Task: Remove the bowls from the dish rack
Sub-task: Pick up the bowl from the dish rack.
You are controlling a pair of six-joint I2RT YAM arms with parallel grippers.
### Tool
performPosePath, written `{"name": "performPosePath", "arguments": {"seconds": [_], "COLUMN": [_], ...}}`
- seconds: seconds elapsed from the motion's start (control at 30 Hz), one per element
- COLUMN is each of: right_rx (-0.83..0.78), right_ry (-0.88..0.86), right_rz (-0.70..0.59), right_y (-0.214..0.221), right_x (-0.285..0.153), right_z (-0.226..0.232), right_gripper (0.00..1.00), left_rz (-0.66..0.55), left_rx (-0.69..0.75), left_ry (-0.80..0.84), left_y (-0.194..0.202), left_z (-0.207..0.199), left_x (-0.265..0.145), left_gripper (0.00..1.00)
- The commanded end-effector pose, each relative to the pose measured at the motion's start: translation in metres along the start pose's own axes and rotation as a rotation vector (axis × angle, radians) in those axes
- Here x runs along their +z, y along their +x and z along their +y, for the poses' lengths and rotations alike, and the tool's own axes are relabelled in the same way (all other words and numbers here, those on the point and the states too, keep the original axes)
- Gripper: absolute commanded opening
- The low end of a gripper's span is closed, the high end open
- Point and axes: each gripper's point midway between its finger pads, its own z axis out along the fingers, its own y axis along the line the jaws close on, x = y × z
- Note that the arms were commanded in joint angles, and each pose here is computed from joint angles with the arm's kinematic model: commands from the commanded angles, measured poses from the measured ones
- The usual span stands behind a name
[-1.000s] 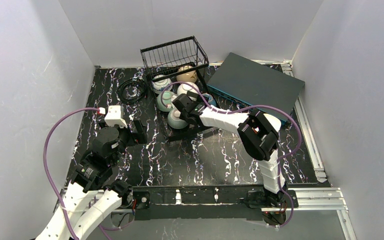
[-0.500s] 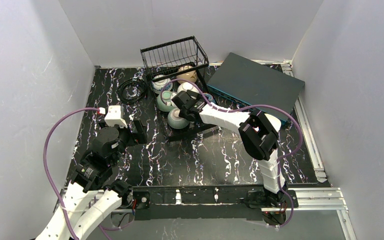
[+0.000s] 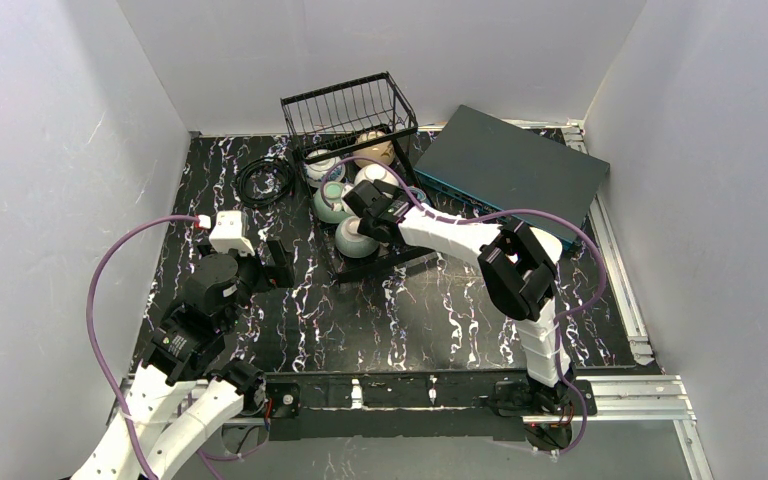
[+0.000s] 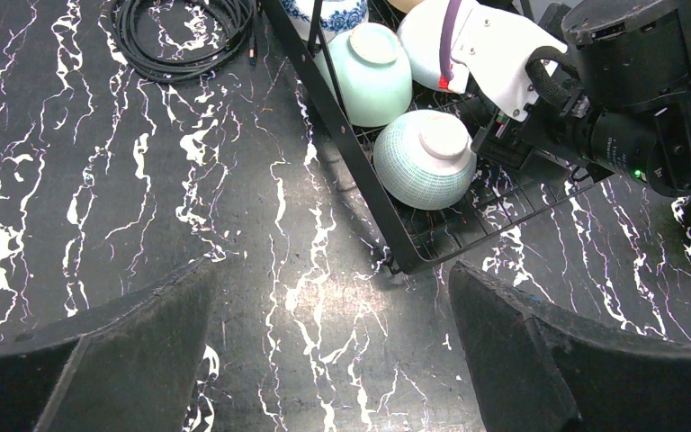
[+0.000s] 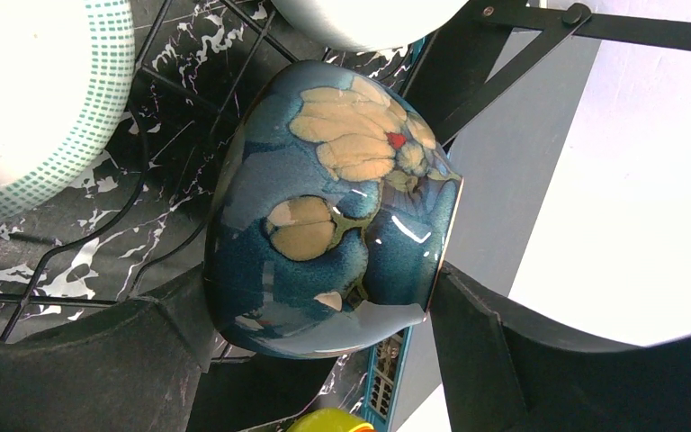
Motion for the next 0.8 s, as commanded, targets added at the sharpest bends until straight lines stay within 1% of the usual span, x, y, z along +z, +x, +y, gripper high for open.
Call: {"name": "performPosePath", "arguments": {"seconds": [0.0,0.3,0.77], "right_rx": [0.061,0.101,0.175], "right_ry": [0.022,0.04,0.035], "right_rz": [-0.058,-0.1,-0.156], "right_y": [-0.018,-0.026,-0.034], "right_x": [-0.016,-0.032,-0.049], "right_z": [-0.02,-0.035,-0.044], "right_gripper": [0.22,0.01,0.01], "left_rz": [-0.01,-0.012,-0.017], "left_rx": [0.005,0.005,0.003], "left_ry": [-0.018,-0.016,-0.009], "left_y": [-0.001,-0.001,-0.002], "left_z": [0.004,0.004,0.003], "left_x": [0.001,0.001,0.0], "left_gripper": [0.98,0.98,0.98]}}
